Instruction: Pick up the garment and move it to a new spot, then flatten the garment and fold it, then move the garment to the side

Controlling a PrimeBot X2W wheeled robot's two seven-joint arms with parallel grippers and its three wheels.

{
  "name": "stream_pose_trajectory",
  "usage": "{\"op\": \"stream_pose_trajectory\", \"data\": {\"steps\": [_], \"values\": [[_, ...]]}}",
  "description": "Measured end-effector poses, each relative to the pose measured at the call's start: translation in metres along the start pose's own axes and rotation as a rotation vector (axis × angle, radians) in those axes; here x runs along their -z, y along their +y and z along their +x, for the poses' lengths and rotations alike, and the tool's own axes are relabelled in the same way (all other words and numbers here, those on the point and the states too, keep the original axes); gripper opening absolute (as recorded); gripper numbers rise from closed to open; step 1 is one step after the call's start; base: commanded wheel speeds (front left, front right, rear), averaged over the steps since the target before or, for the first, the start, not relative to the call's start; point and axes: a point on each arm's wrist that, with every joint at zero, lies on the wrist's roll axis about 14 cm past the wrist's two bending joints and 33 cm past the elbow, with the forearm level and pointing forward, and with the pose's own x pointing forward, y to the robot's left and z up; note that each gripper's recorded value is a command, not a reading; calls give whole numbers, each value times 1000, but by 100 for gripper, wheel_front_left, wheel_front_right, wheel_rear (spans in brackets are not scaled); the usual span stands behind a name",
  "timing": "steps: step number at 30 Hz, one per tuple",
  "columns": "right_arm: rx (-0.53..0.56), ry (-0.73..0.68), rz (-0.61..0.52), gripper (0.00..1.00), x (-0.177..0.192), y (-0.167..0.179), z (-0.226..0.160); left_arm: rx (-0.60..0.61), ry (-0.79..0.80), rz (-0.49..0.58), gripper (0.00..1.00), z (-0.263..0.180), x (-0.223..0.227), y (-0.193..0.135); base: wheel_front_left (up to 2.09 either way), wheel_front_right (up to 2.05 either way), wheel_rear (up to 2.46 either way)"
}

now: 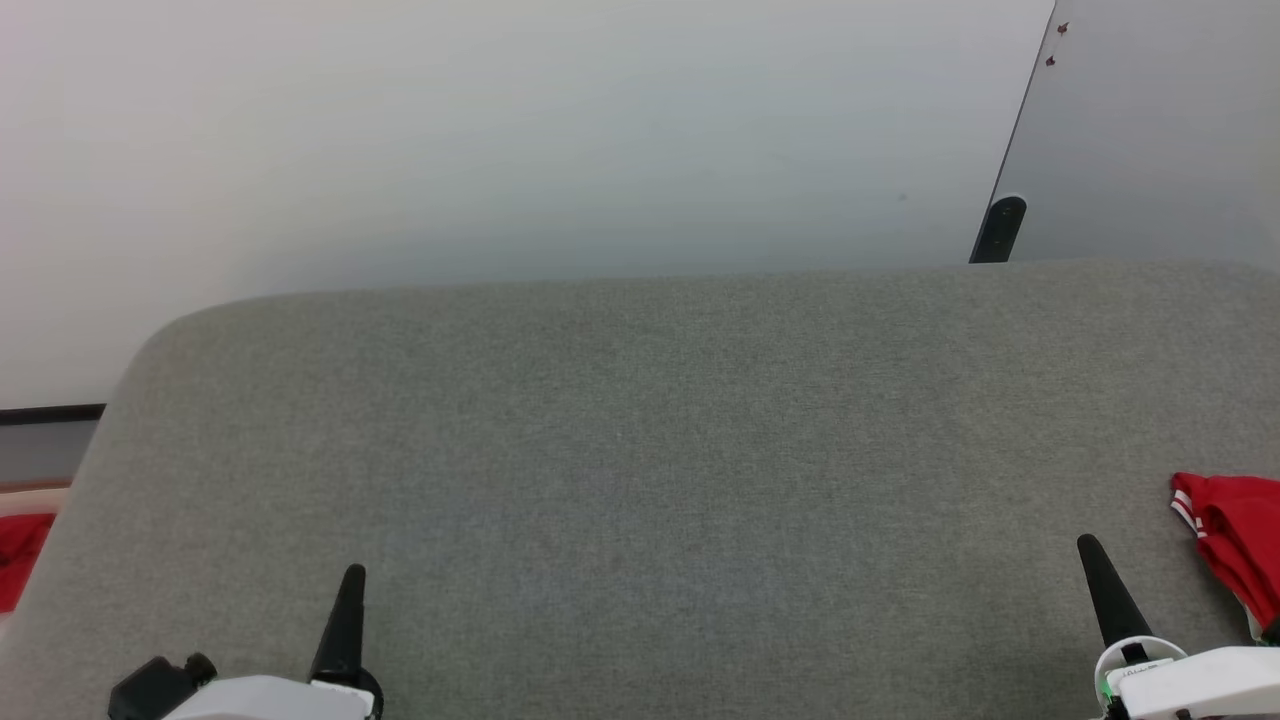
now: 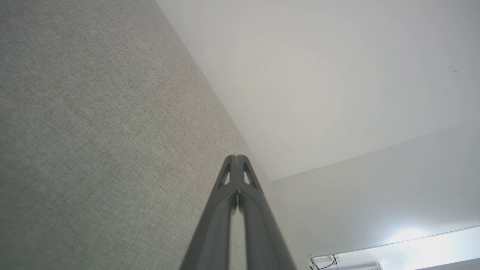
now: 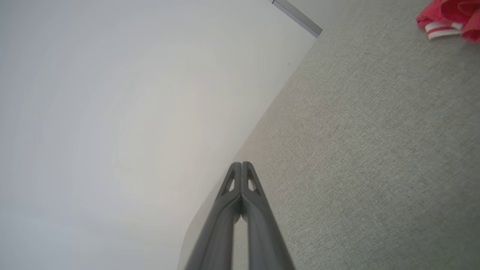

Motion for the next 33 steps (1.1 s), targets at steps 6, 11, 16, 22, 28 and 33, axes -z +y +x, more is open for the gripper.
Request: {"op": "stream_pose_trajectory", "data": {"steps": [6,11,16,22,28,33], "values": [[-8,-6,63,0,-1,3,4,8,6,-61,0,3,1,-2,0,0,0],[-7,-5,114,0,0,2,6,10,8,-110,0,5,1,-3,0,0,0],[-7,-6,162,0,1,2,7,16,11,-156,0,8,1,-5,0,0,0],[-13,-9,213,0,1,4,11,23,15,-206,0,10,1,-7,0,0,0],[-17,-12,265,0,1,4,14,31,17,-255,0,13,0,-9,0,0,0],[-22,-14,308,0,1,6,17,38,21,-297,0,15,1,-11,0,0,0]]}}
